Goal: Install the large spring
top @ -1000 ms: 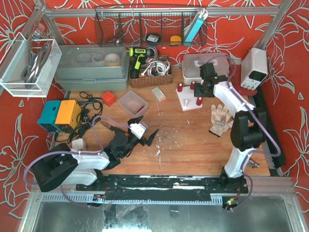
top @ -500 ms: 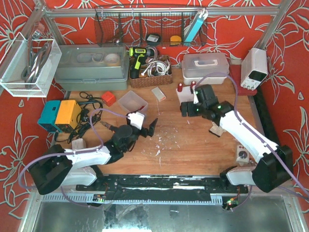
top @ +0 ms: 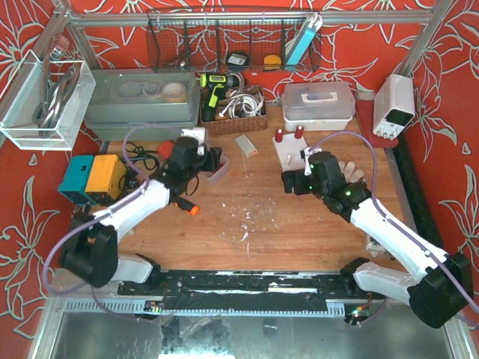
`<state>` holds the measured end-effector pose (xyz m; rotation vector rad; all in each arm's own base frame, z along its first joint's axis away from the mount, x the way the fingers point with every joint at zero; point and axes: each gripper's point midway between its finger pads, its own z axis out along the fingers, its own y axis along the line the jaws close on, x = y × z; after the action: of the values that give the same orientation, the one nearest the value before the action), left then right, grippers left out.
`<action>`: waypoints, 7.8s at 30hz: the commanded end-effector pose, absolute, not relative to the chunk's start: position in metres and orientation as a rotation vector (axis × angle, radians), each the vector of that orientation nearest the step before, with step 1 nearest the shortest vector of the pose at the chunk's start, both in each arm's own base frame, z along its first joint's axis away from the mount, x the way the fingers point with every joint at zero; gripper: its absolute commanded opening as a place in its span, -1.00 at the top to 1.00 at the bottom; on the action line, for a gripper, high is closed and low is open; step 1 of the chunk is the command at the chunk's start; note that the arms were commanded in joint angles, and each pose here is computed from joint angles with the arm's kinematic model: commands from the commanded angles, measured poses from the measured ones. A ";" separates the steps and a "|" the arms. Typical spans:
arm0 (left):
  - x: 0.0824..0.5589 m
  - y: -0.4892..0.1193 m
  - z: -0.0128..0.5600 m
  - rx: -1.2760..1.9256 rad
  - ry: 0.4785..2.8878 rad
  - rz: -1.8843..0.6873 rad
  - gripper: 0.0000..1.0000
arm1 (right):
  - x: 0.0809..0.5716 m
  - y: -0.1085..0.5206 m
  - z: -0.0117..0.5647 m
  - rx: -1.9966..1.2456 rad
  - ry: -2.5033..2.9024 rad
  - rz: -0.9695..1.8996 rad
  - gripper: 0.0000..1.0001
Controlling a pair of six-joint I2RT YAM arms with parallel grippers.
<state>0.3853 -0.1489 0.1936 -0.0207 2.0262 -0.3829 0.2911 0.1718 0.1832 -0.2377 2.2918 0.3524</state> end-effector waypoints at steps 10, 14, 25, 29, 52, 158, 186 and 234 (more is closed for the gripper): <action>0.415 -0.149 0.127 0.489 2.477 -0.520 0.37 | 0.286 0.169 0.210 -0.200 2.168 0.405 -0.97; 0.416 -0.149 0.109 0.569 2.513 -0.503 0.35 | 0.286 0.167 0.213 -0.197 2.159 0.401 -0.97; 0.414 -0.154 0.073 0.668 2.616 -0.546 0.33 | 0.286 0.166 0.214 -0.198 2.153 0.397 -0.97; 0.416 -0.153 0.070 0.675 2.624 -0.532 0.30 | 0.286 0.165 0.214 -0.197 2.154 0.390 -0.97; 0.424 -0.143 0.034 0.665 2.715 -0.452 0.23 | 0.286 0.161 0.216 -0.187 2.143 0.366 -0.98; 0.259 -0.283 0.194 0.739 1.486 -0.439 -0.06 | 0.223 0.281 0.212 -0.720 2.309 1.045 1.00; 0.244 -0.277 0.143 0.804 1.580 -0.470 -1.00 | 0.400 0.170 0.165 -0.255 2.420 0.080 1.00; 0.237 -0.278 0.151 0.814 1.545 -0.501 -1.00 | 0.437 0.177 0.128 -0.272 2.511 -0.024 0.14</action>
<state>0.2356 -0.2761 0.1441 0.8334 1.5732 -0.4941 0.4324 0.1818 0.1037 -0.2945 2.5492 0.0061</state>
